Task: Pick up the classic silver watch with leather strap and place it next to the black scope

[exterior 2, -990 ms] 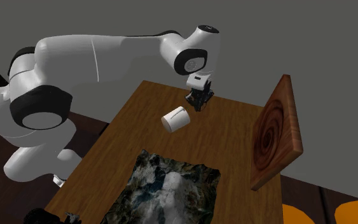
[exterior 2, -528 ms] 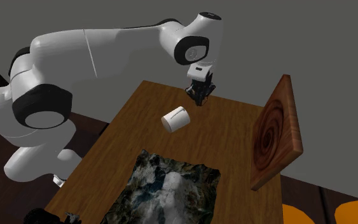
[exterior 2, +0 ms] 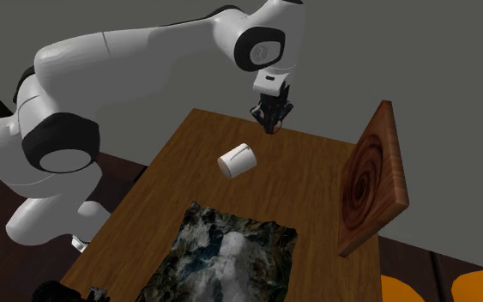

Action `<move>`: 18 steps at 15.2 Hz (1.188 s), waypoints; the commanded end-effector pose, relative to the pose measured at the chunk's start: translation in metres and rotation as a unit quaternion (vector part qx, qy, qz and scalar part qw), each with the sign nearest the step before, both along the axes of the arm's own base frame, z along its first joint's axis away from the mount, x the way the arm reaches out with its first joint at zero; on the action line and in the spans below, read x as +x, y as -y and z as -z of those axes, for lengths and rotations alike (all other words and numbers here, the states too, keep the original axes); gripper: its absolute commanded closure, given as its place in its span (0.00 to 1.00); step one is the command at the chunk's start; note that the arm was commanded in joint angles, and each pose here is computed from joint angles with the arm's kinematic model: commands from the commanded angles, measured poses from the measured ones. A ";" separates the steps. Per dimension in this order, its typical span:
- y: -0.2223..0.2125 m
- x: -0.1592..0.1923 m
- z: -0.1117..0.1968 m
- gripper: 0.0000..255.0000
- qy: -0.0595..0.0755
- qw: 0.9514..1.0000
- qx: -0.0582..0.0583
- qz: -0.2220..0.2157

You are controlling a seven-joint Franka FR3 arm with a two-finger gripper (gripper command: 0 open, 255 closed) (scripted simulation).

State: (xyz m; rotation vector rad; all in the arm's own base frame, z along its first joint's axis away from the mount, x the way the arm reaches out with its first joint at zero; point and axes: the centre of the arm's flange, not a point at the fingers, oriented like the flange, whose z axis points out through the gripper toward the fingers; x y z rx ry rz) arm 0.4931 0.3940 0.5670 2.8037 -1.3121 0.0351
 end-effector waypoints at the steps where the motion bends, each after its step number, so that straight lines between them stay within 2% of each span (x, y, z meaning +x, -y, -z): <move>1: 0.000 0.000 -0.012 1.00 0.000 1.000 0.000 0.000; 7: 0.000 0.000 -0.040 1.00 0.000 1.000 0.000 0.000; 18: 0.129 -0.066 -0.041 1.00 0.000 1.000 0.000 0.000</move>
